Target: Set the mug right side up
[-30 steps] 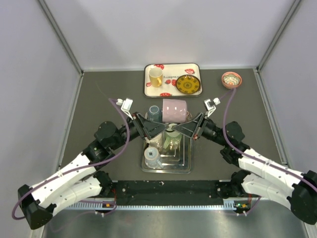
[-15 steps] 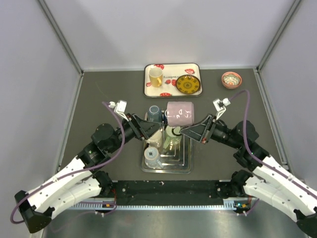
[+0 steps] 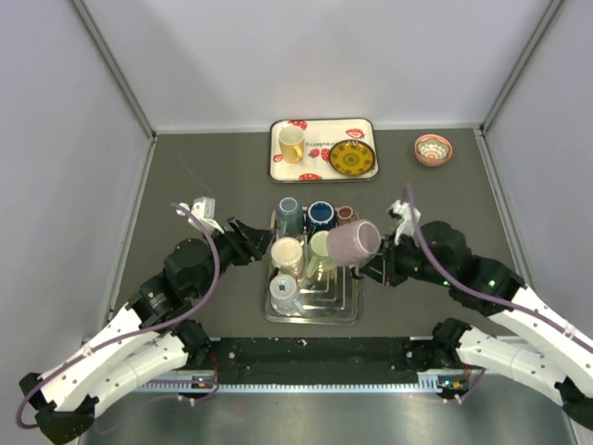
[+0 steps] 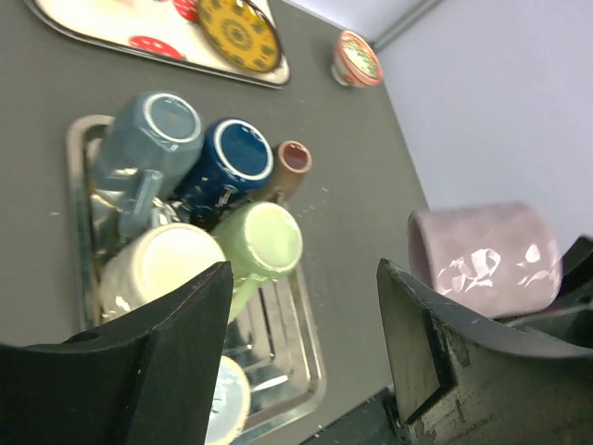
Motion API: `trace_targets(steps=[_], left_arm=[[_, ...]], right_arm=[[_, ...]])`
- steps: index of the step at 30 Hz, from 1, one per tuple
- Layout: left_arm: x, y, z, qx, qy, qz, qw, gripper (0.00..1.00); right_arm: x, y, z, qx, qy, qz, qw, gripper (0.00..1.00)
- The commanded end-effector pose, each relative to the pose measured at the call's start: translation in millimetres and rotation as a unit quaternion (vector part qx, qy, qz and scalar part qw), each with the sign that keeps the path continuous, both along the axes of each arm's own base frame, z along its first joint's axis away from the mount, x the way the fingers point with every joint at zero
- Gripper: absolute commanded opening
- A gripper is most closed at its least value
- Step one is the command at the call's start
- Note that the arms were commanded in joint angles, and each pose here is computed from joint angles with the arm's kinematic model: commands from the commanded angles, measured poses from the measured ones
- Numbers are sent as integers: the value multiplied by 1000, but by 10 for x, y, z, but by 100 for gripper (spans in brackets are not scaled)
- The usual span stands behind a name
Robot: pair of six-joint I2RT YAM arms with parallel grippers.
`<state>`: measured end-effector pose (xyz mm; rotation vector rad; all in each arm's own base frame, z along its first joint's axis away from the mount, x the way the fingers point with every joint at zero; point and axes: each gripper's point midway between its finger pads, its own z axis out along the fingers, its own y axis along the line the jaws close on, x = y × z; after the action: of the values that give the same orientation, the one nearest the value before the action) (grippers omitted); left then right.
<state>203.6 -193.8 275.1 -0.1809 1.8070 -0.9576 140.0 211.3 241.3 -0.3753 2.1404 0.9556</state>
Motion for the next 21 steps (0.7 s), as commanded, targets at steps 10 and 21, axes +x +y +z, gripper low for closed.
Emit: trace_targets(steps=[10,21], left_arm=[[0,428,31,37,-18,74,996,69],[-34,479,-85,46,-10,76,996,69]], right_arm=[[-164,102,-485,-162,13,42,986,0],[-311,395,-960,-203,53,83,974,0]])
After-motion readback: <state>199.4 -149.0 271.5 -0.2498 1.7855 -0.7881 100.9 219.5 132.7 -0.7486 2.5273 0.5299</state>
